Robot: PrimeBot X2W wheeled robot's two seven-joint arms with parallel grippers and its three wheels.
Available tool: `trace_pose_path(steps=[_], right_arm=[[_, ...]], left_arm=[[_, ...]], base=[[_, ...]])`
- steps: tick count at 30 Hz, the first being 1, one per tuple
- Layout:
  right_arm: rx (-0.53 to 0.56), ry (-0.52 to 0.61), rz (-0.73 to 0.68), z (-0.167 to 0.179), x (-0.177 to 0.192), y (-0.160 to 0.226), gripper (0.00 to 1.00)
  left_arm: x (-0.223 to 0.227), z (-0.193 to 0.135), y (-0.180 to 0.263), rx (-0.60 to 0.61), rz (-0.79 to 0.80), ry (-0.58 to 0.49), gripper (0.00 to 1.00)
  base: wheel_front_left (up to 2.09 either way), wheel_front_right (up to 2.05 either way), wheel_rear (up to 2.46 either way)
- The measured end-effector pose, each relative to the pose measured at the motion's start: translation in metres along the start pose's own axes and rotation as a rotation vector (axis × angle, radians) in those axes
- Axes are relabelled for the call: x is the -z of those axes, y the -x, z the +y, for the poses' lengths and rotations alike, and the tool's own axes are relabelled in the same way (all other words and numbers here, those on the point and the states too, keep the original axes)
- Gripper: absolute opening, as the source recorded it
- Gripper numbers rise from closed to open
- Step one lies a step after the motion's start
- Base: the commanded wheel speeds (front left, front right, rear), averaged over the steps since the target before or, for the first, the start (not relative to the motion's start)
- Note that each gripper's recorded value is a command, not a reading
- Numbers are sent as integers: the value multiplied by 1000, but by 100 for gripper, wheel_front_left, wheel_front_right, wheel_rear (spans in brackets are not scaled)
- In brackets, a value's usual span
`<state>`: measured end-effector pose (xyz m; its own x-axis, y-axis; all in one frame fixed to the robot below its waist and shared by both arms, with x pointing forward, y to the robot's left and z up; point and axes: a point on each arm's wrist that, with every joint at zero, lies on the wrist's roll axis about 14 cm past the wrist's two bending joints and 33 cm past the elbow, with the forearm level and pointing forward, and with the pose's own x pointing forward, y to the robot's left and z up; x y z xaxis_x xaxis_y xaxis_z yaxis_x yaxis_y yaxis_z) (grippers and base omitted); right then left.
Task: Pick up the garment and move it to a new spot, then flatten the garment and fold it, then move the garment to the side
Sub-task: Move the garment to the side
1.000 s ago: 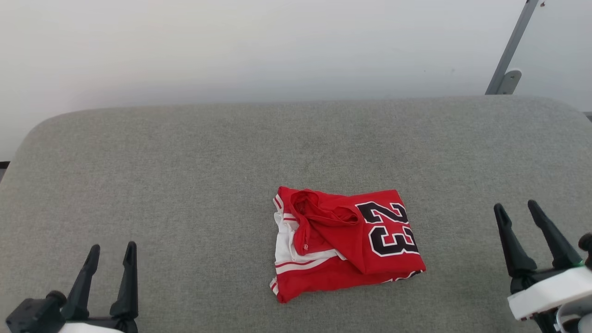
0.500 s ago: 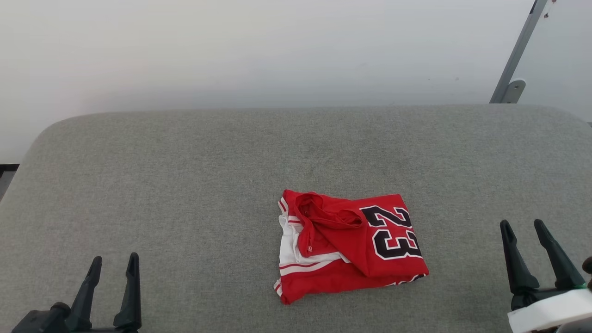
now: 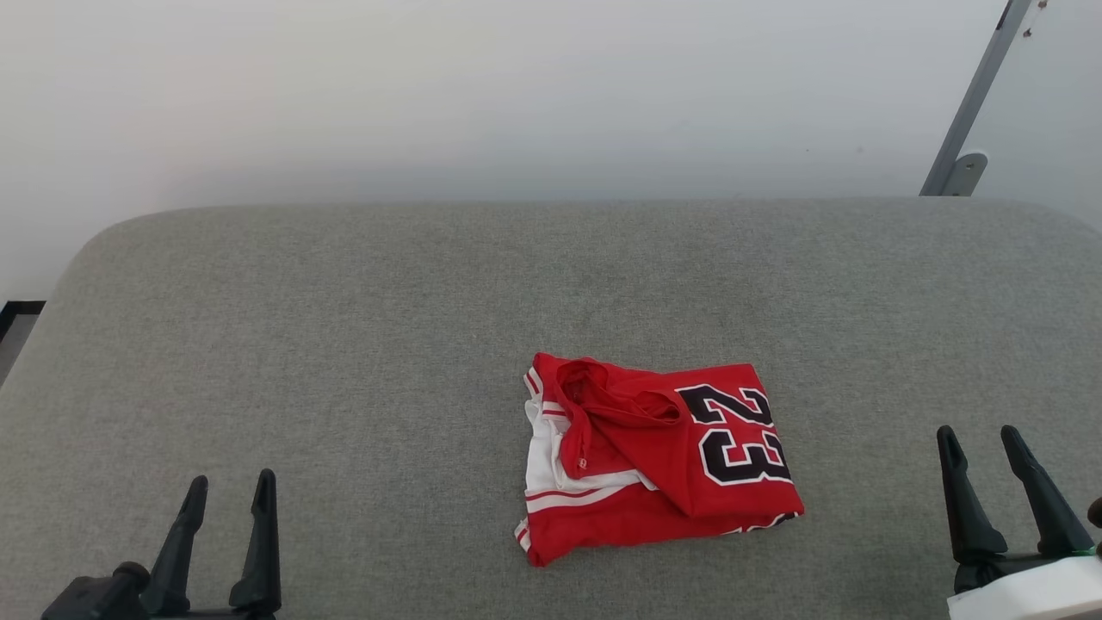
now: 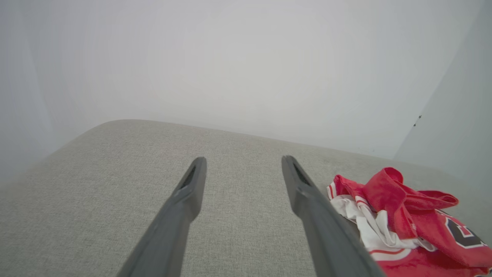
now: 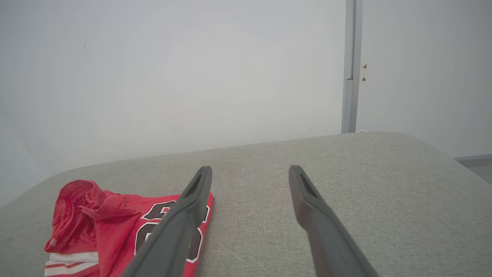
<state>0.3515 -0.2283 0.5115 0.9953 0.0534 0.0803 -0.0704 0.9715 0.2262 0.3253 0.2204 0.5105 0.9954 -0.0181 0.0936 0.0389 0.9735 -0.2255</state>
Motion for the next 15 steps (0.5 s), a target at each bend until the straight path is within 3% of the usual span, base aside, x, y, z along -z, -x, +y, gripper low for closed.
trace_pose_path(steps=[7,15], right_arm=[[-19,-4,22,6,7,-2,100],[-125,-35,133,33,27,-21,100]], left_arm=[[1,1,1,-4,1,0,100],[-2,9,4,-22,1,-17,100]], base=[[0,0,0],[0,0,0]])
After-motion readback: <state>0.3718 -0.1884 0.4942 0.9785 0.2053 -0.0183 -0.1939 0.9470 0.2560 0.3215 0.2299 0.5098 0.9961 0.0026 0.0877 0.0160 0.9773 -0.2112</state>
